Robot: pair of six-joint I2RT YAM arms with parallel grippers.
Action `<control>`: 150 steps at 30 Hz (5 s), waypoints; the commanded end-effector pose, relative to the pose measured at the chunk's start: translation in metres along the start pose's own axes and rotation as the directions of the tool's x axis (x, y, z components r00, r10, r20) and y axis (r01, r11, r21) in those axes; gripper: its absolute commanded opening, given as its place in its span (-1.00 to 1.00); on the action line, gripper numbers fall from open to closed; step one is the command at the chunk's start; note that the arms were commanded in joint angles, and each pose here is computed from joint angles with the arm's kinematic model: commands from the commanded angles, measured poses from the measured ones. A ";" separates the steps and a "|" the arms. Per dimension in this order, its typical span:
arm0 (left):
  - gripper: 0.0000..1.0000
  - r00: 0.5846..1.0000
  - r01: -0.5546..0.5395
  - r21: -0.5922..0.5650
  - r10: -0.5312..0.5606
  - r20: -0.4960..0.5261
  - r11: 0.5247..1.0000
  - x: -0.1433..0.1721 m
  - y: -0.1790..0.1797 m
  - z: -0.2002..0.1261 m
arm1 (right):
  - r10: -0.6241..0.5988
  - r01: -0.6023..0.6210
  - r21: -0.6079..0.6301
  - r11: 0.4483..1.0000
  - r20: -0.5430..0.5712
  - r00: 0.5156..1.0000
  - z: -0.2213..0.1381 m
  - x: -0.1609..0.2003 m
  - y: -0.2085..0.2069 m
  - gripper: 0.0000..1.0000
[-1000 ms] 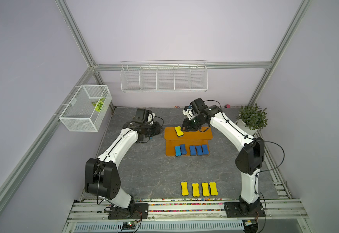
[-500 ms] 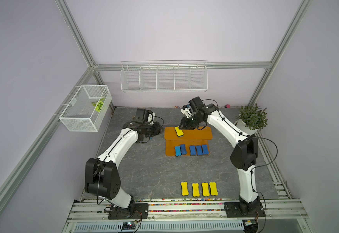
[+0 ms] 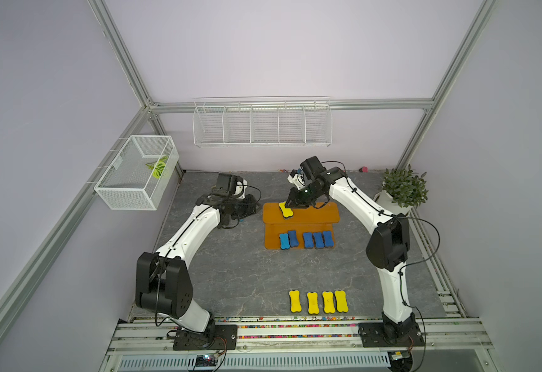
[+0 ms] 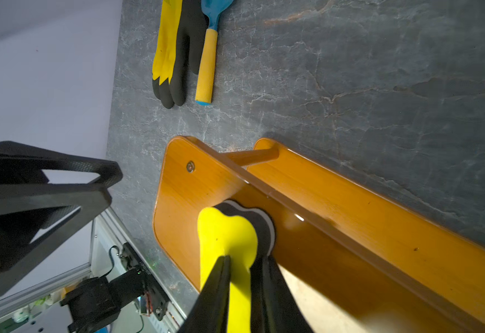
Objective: Remove the whiteboard erasers from the shelf
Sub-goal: Pick up the whiteboard eraser from the shelf, then place the whiteboard eraser at the center of the board, then adjust the whiteboard eraser at the center of the board.
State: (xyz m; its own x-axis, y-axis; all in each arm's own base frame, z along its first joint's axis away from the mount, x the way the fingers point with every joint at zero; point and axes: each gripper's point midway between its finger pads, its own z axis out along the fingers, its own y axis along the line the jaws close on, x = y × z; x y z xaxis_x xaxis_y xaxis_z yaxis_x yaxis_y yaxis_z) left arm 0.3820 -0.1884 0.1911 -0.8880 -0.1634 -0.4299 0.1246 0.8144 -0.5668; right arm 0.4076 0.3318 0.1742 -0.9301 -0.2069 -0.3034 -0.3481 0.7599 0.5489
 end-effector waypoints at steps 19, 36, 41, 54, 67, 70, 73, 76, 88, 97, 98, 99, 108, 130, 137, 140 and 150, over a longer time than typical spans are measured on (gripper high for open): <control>-0.27 1.000 0.005 0.004 -0.005 0.014 1.000 -0.003 -0.001 -0.011 | 0.119 -0.118 -0.029 0.993 0.059 0.991 0.002 0.016 -0.008 -1.00; -0.26 0.997 -0.024 -0.035 0.026 0.069 0.999 0.007 0.002 -0.037 | -0.010 0.007 0.023 1.000 0.091 0.996 -0.026 0.077 0.055 -1.00; -0.26 0.997 -0.025 -0.032 0.027 0.068 0.999 0.008 0.004 -0.034 | -0.047 0.046 0.035 0.998 0.014 0.999 0.000 0.123 0.074 -1.00; -0.27 0.997 -0.021 -0.067 0.026 0.071 0.998 0.006 0.011 -0.033 | -0.103 0.108 0.011 0.994 -0.216 0.971 0.091 0.214 0.070 -1.00; -0.27 0.998 -0.018 -0.060 0.021 0.053 0.998 0.007 0.013 -0.025 | -0.066 0.083 0.046 0.995 -0.290 0.955 0.105 0.256 0.055 -1.00; -0.27 0.998 -0.019 -0.053 0.021 0.052 0.998 0.007 0.012 -0.025 | -0.061 0.081 0.055 0.995 -0.300 0.952 0.103 0.265 0.054 -1.00; -0.27 0.999 -0.019 -0.041 0.021 0.050 0.999 0.008 0.010 -0.025 | -0.057 0.081 0.063 0.995 -0.313 0.948 0.100 0.273 0.053 -1.00; -0.27 0.998 -0.020 -0.038 0.022 0.053 0.999 0.008 0.010 -0.026 | -0.053 0.080 0.071 0.994 -0.326 0.944 0.098 0.280 0.052 -0.95; -0.27 0.999 -0.021 -0.028 0.023 0.049 0.999 0.007 0.008 -0.024 | -0.056 0.088 0.079 0.993 -0.343 0.938 0.083 0.294 0.058 -0.45; -0.27 0.998 -0.023 -0.030 0.025 0.063 0.999 0.005 0.007 -0.028 | -0.090 0.135 0.098 0.986 -0.368 0.926 0.078 0.303 0.061 -0.40; -0.27 0.998 -0.023 -0.032 0.025 0.063 0.999 0.006 0.007 -0.028 | -0.116 0.170 0.121 0.978 -0.361 0.925 0.075 0.300 0.060 -0.39; -0.27 0.998 -0.021 -0.038 0.024 0.066 0.999 0.006 0.009 -0.029 | -0.146 0.207 0.144 0.968 -0.351 0.925 0.073 0.296 0.060 -0.37; -0.27 0.991 0.043 -0.131 -0.026 0.129 0.990 -0.003 0.029 -0.047 | -0.339 0.421 0.267 0.867 -0.302 0.891 0.081 0.272 0.064 0.25; -0.25 0.982 0.118 -0.135 -0.095 0.162 0.984 -0.004 0.053 -0.058 | -0.424 0.560 0.412 0.719 -0.378 0.823 0.114 0.268 0.053 0.58; -0.25 0.983 0.119 -0.120 -0.100 0.151 0.986 -0.003 0.052 -0.054 | -0.376 0.505 0.424 0.752 -0.352 0.857 0.110 0.264 0.043 0.39; -0.25 0.984 0.121 -0.116 -0.103 0.147 0.986 -0.003 0.052 -0.052 | -0.354 0.476 0.408 0.779 -0.340 0.871 0.108 0.262 0.041 0.31; -0.26 0.985 0.123 -0.104 -0.109 0.130 0.987 -0.004 0.052 -0.046 | -0.274 0.357 0.272 0.894 -0.298 0.914 0.099 0.256 0.049 0.17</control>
State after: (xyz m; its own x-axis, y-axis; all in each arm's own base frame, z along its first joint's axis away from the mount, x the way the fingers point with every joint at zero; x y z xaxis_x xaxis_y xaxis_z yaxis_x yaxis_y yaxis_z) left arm 0.3681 -0.1183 0.1971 -0.8294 -0.3143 -0.4619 -0.0311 0.8515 -0.5235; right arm 0.1642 0.3680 0.0268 -0.7694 -0.6185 -0.1595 -0.6334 0.7710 0.0657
